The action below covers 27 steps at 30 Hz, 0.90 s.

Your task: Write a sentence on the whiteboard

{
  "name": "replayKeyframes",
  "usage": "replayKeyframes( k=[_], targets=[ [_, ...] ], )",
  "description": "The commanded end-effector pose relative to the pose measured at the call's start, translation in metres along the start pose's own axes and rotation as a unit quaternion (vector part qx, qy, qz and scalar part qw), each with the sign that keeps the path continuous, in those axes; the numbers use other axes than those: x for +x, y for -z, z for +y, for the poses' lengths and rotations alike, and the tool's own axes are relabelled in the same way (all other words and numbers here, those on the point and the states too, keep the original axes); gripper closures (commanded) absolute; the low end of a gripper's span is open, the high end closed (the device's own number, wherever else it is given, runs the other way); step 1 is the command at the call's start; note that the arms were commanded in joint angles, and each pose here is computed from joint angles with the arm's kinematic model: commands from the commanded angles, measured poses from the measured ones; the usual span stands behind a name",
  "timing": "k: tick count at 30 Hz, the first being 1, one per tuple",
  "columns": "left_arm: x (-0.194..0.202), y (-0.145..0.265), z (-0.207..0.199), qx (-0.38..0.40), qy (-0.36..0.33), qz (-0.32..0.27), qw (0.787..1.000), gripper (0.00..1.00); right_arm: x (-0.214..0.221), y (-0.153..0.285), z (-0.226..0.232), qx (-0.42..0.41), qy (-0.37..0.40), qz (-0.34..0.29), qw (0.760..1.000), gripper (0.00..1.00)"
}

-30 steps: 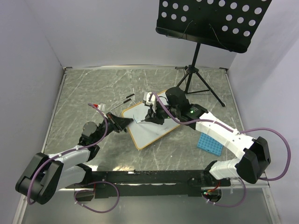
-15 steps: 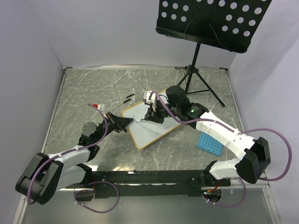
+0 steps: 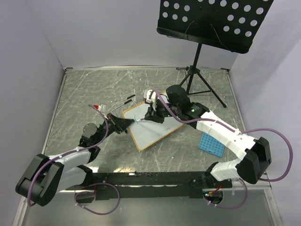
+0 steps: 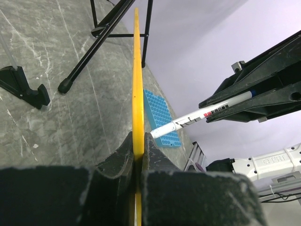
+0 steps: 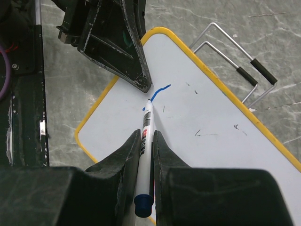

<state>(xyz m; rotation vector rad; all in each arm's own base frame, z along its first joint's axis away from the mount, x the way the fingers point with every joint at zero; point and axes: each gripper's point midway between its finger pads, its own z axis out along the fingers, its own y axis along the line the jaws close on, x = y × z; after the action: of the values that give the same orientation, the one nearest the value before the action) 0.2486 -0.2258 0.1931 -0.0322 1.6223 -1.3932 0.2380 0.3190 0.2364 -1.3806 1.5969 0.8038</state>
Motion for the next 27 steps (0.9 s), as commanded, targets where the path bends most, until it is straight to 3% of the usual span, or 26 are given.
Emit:
replayKeyframes(
  k=[1, 13, 27],
  targets=[
    [-0.027, 0.0, -0.044, 0.083, -0.023, -0.048, 0.995, 0.99, -0.018, -0.003, -0.006, 0.009, 0.008, -0.019, 1.0, 1.0],
    [-0.026, 0.0, -0.042, 0.08, -0.025, -0.048, 0.995, 0.99, -0.013, 0.002, -0.027, 0.068, -0.003, -0.008, 0.998, 1.0],
    [-0.026, 0.0, -0.04, 0.076, -0.024, -0.05, 0.996, 0.99, -0.028, 0.009, -0.025, 0.064, 0.001, -0.026, 0.998, 1.0]
  ],
)
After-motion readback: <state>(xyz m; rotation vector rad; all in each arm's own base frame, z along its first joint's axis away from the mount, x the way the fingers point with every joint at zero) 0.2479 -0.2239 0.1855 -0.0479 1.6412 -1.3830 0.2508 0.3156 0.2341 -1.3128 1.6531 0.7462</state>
